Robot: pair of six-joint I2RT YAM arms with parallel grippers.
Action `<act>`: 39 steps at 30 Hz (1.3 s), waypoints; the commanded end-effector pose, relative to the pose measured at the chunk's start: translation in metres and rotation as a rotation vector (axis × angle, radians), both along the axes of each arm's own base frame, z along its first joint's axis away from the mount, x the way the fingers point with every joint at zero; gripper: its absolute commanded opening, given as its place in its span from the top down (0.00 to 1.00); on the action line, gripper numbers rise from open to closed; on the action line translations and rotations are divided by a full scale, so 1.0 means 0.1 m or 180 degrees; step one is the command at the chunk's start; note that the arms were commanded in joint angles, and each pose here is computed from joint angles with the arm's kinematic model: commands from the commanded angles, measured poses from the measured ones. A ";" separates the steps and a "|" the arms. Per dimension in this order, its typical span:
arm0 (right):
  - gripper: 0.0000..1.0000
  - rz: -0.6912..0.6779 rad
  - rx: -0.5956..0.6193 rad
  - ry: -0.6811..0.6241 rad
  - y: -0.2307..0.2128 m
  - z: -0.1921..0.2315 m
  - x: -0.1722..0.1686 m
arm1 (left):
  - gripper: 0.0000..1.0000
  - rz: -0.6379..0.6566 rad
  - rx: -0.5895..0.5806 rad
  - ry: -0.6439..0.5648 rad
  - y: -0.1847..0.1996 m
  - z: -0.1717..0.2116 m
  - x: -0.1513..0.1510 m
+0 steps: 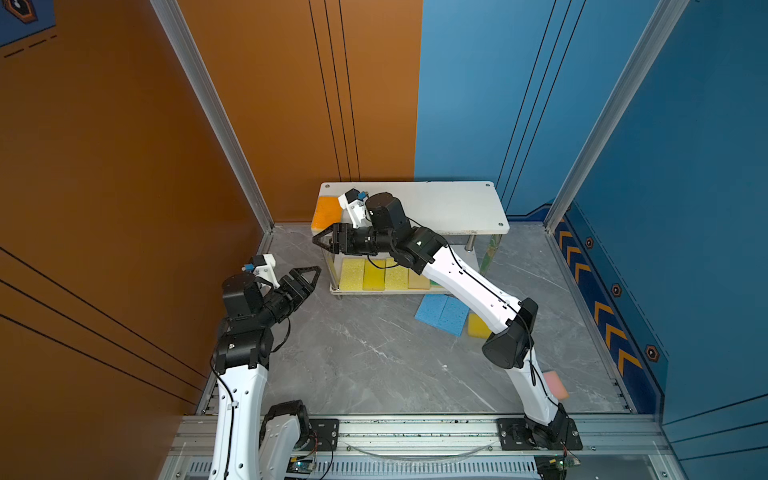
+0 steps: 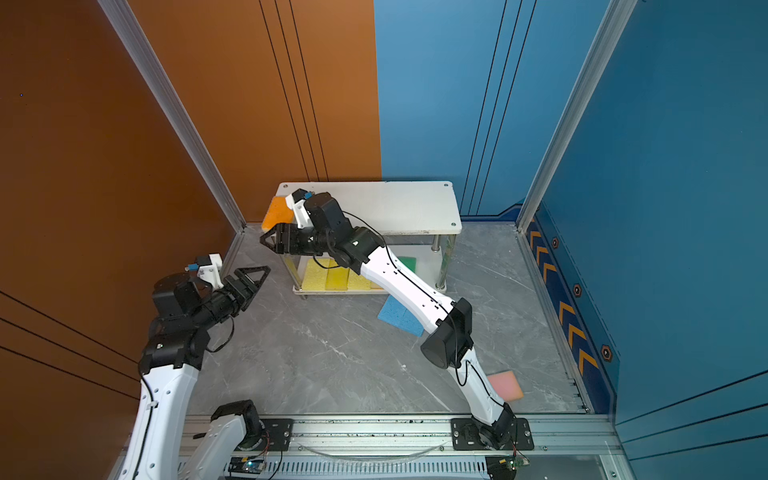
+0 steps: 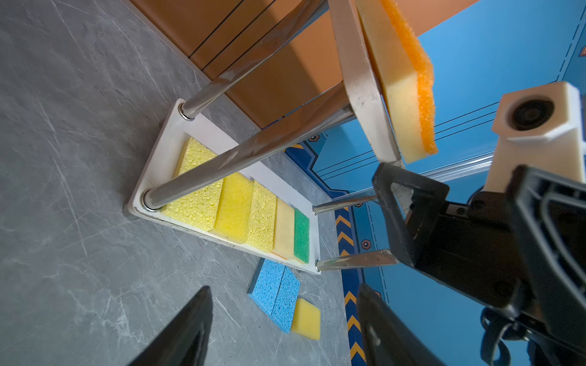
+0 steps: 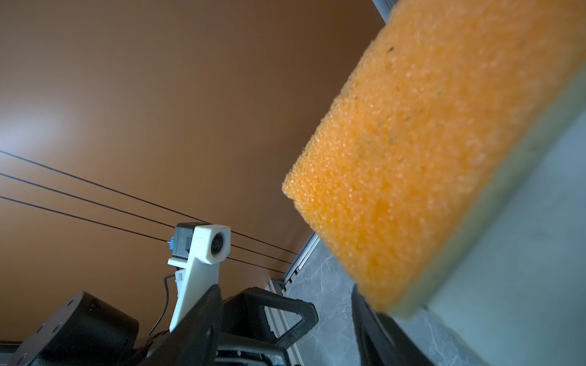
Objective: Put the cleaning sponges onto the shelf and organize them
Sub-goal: 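Withdraw the right arm toward the floor yellow sponge while the left arm lowers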
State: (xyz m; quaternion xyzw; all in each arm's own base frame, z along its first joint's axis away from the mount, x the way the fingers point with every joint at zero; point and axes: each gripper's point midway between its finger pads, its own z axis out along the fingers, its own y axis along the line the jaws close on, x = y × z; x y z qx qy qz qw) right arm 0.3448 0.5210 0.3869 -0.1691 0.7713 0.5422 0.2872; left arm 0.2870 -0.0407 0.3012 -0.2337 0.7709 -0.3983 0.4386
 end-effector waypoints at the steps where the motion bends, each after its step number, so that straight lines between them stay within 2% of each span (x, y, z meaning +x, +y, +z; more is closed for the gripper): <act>1: 0.34 -0.0033 0.0108 -0.0026 -0.03 0.15 0.04 | 0.28 -0.0094 0.0033 -0.0018 -0.04 -0.01 -0.05; 11: 0.34 -0.0011 0.0109 0.0022 -0.01 0.09 0.07 | 0.28 -0.0128 0.0011 0.0004 -0.07 -0.02 -0.03; 17: 0.34 0.0206 0.0072 0.0019 0.09 0.10 -0.26 | 0.28 -0.0196 -0.0033 0.0084 -0.12 -0.13 -0.12; 22: 0.32 0.0250 -0.0249 -0.0071 0.01 -0.07 -0.57 | 0.27 -0.0285 -0.0134 0.0148 -0.20 -0.24 -0.21; 31: 0.28 -0.0209 -0.0850 -0.0077 -0.82 -0.52 -0.78 | 0.23 -0.0483 -0.0269 0.0311 -0.38 -0.47 -0.33; 39: 0.22 -0.0788 -0.1343 0.0343 -1.88 -1.30 -0.99 | 0.17 -0.0720 -0.0050 0.0551 -0.68 -0.85 -0.44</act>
